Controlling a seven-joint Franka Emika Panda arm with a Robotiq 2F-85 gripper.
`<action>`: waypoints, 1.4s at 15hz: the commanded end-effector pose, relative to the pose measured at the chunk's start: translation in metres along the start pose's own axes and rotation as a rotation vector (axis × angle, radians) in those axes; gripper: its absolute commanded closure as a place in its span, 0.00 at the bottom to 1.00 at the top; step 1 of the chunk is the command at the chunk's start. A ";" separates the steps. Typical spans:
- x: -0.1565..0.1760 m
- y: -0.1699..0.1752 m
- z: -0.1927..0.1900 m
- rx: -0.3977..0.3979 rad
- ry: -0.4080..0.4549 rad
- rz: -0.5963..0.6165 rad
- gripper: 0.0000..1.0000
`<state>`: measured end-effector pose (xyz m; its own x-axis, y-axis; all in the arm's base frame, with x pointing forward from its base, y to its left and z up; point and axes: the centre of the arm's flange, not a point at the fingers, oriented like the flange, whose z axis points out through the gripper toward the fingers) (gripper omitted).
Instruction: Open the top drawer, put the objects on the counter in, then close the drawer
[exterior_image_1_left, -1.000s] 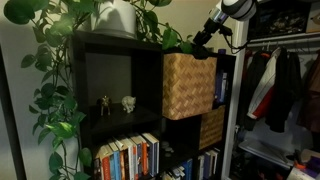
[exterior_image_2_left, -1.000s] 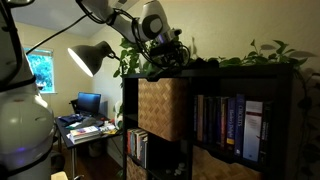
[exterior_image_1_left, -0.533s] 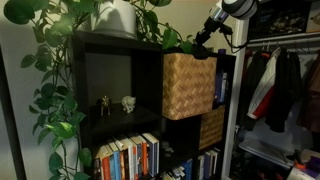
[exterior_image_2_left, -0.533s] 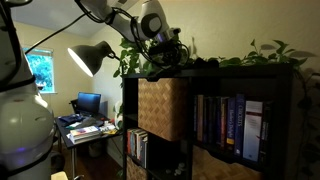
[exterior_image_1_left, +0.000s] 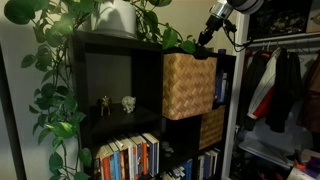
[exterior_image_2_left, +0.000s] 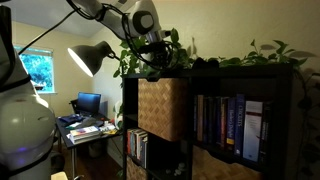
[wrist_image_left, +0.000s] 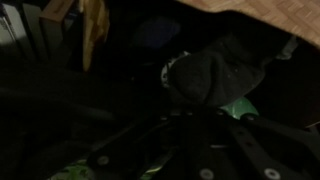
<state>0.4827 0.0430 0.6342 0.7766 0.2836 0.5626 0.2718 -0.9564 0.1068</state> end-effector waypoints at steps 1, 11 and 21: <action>-0.024 -0.023 -0.001 0.047 -0.057 -0.001 0.94; -0.023 -0.028 0.007 0.002 -0.076 -0.030 0.34; 0.004 0.031 -0.029 -0.103 0.021 0.052 0.00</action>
<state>0.4738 0.0336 0.6504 0.7799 0.2878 0.5559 0.2384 -0.9577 0.1613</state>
